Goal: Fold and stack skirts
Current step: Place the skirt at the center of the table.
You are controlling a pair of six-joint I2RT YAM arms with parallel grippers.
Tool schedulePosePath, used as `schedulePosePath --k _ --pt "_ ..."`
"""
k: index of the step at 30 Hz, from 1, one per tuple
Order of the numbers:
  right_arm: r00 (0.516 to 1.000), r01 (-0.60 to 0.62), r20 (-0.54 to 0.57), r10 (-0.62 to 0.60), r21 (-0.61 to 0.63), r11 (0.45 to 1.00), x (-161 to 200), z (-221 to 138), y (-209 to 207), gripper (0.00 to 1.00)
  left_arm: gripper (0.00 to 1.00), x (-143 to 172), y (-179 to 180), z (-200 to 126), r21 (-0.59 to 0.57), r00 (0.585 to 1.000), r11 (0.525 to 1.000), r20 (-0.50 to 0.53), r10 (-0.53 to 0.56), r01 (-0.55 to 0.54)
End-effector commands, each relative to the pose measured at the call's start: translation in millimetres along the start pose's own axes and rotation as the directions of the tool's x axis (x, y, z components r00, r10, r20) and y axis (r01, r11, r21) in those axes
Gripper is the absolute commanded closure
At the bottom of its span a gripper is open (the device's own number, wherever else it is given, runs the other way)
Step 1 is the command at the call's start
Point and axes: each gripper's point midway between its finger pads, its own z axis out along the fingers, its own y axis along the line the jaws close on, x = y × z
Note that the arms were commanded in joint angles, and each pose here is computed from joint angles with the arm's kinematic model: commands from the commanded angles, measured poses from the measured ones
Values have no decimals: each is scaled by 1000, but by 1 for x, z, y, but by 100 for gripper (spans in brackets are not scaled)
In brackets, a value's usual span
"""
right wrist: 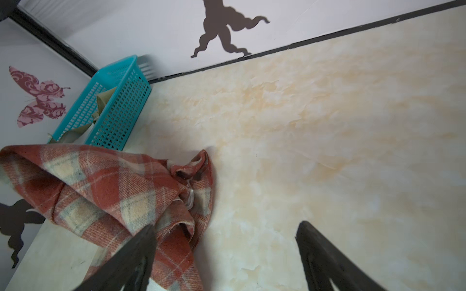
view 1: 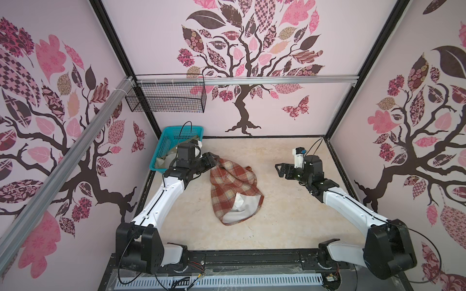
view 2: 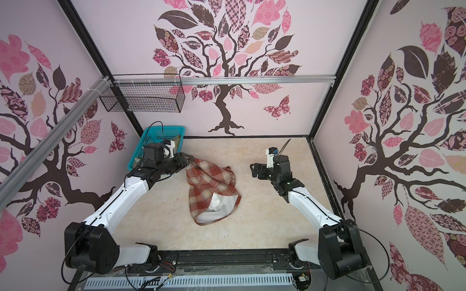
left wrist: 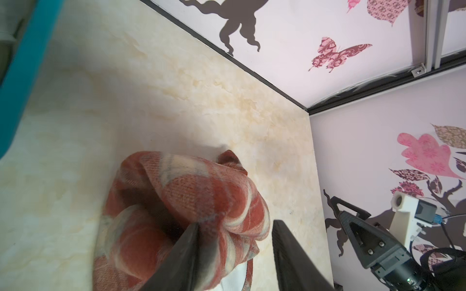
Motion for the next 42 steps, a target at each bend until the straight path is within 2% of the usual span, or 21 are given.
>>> schedulePosePath --k 1,6,11,14,29,38,42 --pt "999 15 -38 -17 -54 998 8 20 19 10 51 22 26 -5 -91 999 996 -40 -4 0" --pt "989 33 -134 -57 -175 984 34 44 58 10 52 43 44 -3 -131 996 991 -79 -38 27" --pt "985 -48 -172 -5 -302 952 41 50 86 13 53 57 51 4 -133 989 990 -127 -72 55" --pt "981 -56 -192 -11 -340 939 46 54 98 15 54 63 57 7 -145 987 988 -143 -79 58" --pt "949 -105 -314 -14 -361 927 82 90 111 33 59 75 65 9 -157 981 985 -165 -105 79" --pt "947 -121 -322 -10 -386 915 79 105 120 50 63 78 67 11 -157 980 984 -171 -107 80" --pt "947 -119 -321 -12 -386 915 77 108 122 49 64 78 69 12 -159 980 984 -170 -107 79"
